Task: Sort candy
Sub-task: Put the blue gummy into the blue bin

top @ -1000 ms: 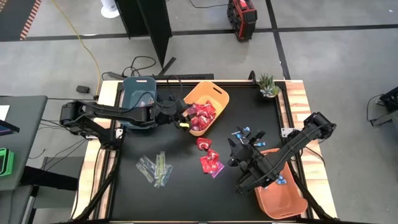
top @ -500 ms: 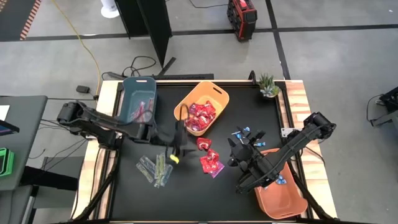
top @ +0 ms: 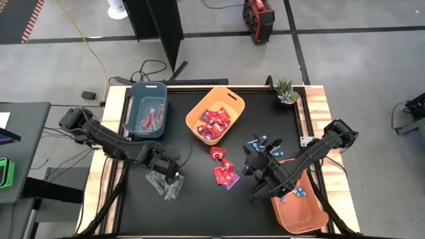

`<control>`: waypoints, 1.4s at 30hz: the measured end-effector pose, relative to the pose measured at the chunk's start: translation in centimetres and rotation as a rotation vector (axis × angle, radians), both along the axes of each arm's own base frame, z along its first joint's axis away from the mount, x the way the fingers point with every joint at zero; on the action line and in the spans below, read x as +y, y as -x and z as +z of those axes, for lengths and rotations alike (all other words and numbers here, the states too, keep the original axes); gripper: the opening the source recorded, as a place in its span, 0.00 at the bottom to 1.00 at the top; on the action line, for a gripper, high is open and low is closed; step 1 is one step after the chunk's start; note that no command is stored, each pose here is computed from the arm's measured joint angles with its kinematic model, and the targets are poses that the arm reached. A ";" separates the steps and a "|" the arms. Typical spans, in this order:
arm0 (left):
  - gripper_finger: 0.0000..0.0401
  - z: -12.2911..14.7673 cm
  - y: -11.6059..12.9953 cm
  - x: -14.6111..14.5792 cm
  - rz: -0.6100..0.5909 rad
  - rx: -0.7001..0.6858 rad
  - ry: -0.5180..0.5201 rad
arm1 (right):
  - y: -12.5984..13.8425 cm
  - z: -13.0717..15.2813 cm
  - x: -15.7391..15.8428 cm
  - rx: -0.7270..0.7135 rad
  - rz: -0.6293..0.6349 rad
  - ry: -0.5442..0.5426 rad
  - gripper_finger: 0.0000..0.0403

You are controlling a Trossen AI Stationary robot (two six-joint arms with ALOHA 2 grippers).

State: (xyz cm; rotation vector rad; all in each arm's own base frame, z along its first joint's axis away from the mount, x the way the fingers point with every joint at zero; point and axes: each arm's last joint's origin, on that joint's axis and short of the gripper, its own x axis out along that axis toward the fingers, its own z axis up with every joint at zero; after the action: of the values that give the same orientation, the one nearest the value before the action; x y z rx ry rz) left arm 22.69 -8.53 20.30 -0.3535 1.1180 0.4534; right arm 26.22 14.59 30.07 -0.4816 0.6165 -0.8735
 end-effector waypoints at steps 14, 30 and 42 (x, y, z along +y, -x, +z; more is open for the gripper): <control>0.60 -0.6 3.9 -3.8 -0.406 0.288 0.064 | -0.1 0.0 -0.2 0.002 -0.006 0.002 0.75; 0.46 -2.7 3.6 -3.9 -0.510 0.262 -0.052 | -0.1 0.0 -0.2 0.003 -0.006 0.003 0.75; 0.49 -6.3 2.6 -4.7 -0.582 0.433 -0.064 | -0.1 0.0 -0.2 0.006 -0.006 0.004 0.75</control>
State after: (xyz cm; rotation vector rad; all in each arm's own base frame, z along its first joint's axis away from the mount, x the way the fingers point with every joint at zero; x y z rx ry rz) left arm 20.11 -13.19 13.97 0.1437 1.5534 0.0428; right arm 26.29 14.39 30.07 -0.4868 0.6219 -0.8792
